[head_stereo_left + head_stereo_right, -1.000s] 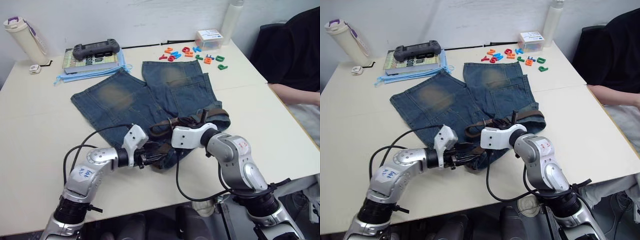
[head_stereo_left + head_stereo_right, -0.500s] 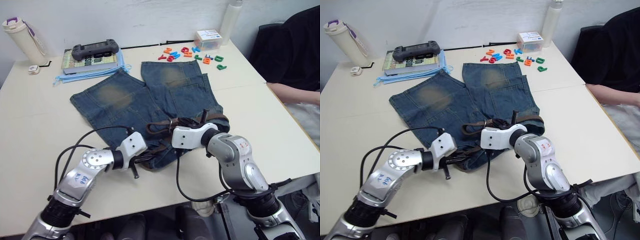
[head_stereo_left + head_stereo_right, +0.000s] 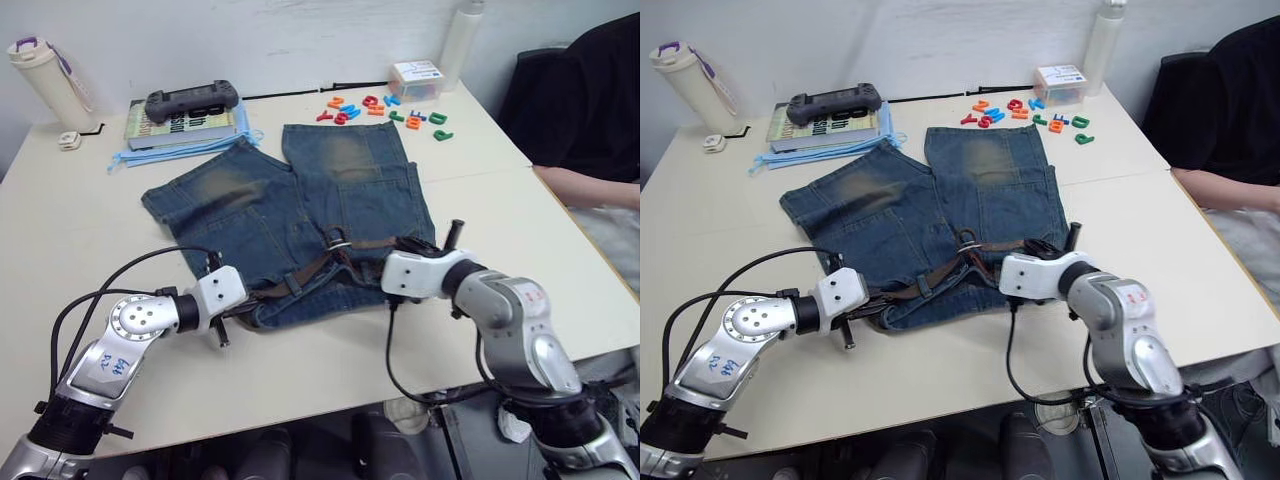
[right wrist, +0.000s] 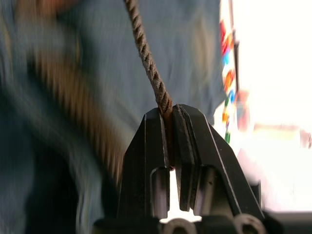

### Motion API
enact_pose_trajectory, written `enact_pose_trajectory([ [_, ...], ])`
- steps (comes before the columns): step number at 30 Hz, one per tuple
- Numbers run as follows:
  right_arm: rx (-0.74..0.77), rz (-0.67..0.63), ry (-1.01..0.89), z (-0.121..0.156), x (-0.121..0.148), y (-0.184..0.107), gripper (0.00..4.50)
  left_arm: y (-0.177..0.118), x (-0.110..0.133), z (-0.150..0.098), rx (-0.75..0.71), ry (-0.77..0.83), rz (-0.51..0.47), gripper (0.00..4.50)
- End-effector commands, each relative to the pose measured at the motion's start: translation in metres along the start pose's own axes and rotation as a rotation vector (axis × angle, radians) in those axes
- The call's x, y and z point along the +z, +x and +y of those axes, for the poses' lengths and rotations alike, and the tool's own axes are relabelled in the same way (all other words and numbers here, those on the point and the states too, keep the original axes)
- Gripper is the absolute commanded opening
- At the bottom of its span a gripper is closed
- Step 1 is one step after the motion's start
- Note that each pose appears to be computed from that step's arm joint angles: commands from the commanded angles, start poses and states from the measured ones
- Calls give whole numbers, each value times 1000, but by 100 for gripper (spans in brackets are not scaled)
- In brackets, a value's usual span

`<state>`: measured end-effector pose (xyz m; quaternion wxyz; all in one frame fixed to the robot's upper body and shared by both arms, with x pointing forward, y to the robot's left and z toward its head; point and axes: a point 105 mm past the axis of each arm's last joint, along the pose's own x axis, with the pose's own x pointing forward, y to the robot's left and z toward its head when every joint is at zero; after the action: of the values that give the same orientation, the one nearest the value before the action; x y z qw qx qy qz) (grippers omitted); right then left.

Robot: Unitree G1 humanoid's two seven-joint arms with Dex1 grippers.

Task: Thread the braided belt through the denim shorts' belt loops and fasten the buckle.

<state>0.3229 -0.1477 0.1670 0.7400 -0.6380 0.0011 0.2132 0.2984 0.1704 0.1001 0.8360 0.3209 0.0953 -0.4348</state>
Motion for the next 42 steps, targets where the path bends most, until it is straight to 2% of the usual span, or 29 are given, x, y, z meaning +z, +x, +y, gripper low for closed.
enact_pose_trajectory([
  [1, -56, 90, 3, -18, -23, -12, 0, -12, -55, -2, 30, -58, 194, 2],
  [6, -50, 141, 4, -22, -36, -18, 0, -20, -71, 6, 68, -58, 228, 2],
  [11, -36, 146, -2, -17, -37, -18, 0, -26, -83, 7, 80, -73, 250, 2],
  [21, -68, 183, -28, -26, -43, -16, 0, -39, -102, 8, 82, -99, 306, 2],
  [25, -57, 108, -11, -23, -25, -11, 0, -37, -98, 9, 79, -85, 289, 2],
  [27, -20, -11, -14, -12, 3, -7, 0, -32, -88, 12, 93, -84, 243, 2],
  [29, 4, -68, -10, -4, 19, -6, 0, -30, -82, 15, 106, -88, 214, 2],
  [34, 89, -183, -46, 17, 47, -10, 0, -38, -82, 17, 110, -74, 213, 2],
  [37, 99, -186, -47, 21, 48, -11, 0, -43, -83, 18, 109, -59, 222, 2],
  [42, 87, -116, -51, 19, 34, -9, 0, -53, -90, 21, 122, -70, 250, 2],
])
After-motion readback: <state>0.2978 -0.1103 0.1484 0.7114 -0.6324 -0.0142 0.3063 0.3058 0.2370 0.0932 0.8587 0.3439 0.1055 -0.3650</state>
